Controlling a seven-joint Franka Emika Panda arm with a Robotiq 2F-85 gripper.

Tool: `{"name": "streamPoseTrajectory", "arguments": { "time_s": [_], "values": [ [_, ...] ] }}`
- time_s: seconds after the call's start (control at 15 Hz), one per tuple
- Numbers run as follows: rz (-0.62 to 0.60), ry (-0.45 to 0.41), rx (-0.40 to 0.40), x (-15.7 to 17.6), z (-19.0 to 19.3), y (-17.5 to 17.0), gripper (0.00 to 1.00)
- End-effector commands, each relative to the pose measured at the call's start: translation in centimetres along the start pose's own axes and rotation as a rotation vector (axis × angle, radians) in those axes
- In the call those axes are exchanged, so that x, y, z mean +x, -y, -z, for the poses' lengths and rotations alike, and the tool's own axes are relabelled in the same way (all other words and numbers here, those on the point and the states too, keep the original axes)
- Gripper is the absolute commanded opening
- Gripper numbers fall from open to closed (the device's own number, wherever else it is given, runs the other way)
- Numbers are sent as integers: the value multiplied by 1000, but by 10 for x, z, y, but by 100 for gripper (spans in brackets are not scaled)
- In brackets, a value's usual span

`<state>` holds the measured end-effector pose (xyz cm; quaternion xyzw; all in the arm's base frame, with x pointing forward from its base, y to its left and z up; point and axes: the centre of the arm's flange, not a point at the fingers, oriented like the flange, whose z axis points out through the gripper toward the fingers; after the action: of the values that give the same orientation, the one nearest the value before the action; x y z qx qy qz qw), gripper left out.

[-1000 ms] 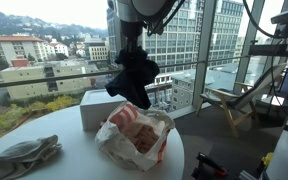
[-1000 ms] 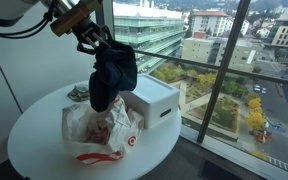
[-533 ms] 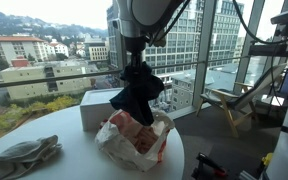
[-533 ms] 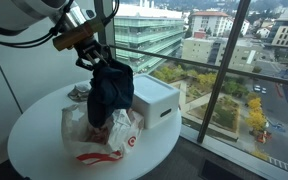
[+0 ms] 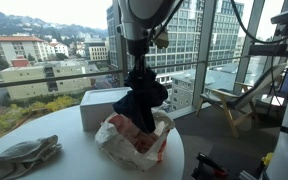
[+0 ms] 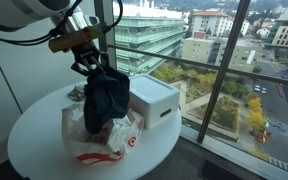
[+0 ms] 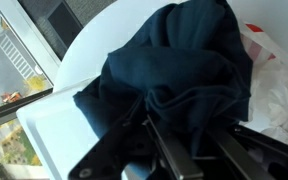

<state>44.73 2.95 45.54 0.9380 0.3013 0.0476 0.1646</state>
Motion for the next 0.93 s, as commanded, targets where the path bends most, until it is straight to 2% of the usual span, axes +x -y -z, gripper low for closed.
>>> {"name": "streamPoseTrajectory", "arguments": {
  "time_s": [0.0, 0.27, 0.6, 0.73, 0.87],
  "values": [
    [24, -21, 50, -13, 24, 4, 3],
    [49, 1, 90, -19, 26, 10, 3],
    [93, 79, 205, -17, -5, 25, 3],
    [110, 88, 223, -14, -13, 34, 3],
    [134, 77, 198, -8, -18, 40, 3]
  ]
}}
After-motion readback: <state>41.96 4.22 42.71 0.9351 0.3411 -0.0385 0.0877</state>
